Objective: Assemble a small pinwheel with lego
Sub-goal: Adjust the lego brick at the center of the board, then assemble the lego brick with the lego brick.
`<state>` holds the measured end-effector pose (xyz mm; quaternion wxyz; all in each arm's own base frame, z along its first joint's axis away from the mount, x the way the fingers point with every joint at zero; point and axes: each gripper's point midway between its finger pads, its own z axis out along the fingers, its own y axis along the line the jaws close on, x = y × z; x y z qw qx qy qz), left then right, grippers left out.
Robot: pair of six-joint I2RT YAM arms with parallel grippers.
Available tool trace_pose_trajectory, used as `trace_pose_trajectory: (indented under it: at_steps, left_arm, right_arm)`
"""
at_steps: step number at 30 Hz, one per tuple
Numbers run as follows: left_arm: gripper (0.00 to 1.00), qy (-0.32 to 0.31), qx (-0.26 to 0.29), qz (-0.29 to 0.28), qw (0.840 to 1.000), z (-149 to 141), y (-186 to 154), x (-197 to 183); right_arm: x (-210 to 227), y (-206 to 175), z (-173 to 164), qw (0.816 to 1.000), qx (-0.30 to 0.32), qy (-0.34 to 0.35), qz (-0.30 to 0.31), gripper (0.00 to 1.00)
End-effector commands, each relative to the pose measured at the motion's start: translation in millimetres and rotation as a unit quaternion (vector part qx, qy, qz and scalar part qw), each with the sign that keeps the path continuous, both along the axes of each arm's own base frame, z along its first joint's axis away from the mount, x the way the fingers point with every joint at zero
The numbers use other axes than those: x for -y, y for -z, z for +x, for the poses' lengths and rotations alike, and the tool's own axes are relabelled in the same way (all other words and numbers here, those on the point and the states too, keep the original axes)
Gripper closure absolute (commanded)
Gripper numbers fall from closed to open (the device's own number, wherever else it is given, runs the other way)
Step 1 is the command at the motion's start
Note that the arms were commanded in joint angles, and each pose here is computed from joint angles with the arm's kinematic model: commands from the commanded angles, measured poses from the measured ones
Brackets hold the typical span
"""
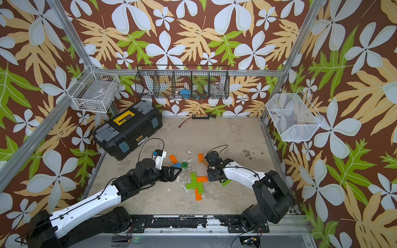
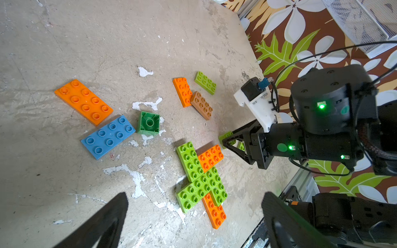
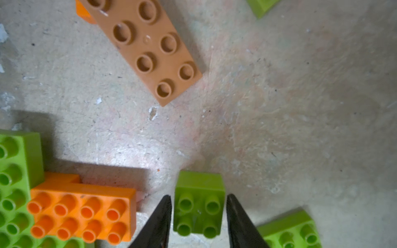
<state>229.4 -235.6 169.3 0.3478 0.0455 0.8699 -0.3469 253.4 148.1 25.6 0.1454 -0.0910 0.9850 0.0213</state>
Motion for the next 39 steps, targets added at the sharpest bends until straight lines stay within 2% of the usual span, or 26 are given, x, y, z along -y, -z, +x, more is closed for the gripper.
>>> trace_pose_trajectory:
  at_steps: [1, 7, 15, 17, 19, 20, 24, 28, 31, 35, 39]
  left_arm:
    - [0.00, 0.007, 0.008, -0.008, 1.000, 0.2, -4.4, 2.8]
    - [0.00, 0.005, 0.008, -0.007, 1.000, -0.5, -3.8, 1.1]
    - [0.00, 0.003, -0.013, 0.012, 1.000, 2.4, 10.9, 3.4]
    - [0.00, 0.014, -0.028, 0.017, 0.999, 3.0, 17.3, 9.6]
    - [0.00, 0.010, -0.047, 0.020, 0.999, 3.3, 25.9, 14.1]
    - [0.00, 0.007, -0.059, 0.025, 0.998, 2.6, 33.4, 16.2]
    - [0.00, -0.005, -0.062, 0.021, 0.998, -2.3, 43.3, 27.7]
    - [0.00, -0.014, -0.054, -0.043, 0.998, -8.0, 42.5, 27.9]
    - [0.00, -0.008, -0.085, -0.054, 0.995, -10.7, 54.1, 17.7]
    - [0.00, -0.024, -0.111, -0.107, 0.988, -4.7, 61.8, -1.0]
    - [0.01, -0.024, -0.103, -0.091, 0.990, -3.2, 59.2, -5.6]
  right_arm:
    - [4.8, 3.8, -2.8, 1.000, -0.008, -0.001, -0.014, 0.58]
    - [4.9, 2.7, -2.3, 1.000, -0.007, 0.001, -0.013, 0.66]
    - [8.8, -23.5, -0.4, 1.000, 0.020, 0.012, -0.008, 0.76]
    - [4.1, -35.7, -1.0, 0.999, 0.030, 0.016, 0.013, 0.84]
    - [2.7, -50.4, -0.9, 0.998, 0.050, 0.045, 0.015, 0.97]
    - [-3.7, -59.0, -2.9, 0.997, 0.055, 0.047, 0.022, 1.00]
    - [-38.4, -80.8, -16.4, 0.995, 0.069, 0.029, 0.073, 1.00]
    - [-65.9, -89.6, -27.1, 0.991, 0.064, 0.021, 0.118, 1.00]
    - [-72.3, -88.5, -30.3, 0.991, 0.056, 0.039, 0.115, 1.00]
    - [-73.2, -72.0, -38.0, 0.995, 0.021, 0.066, 0.068, 1.00]
    - [-85.2, -59.3, -44.3, 0.997, 0.005, 0.057, 0.046, 1.00]
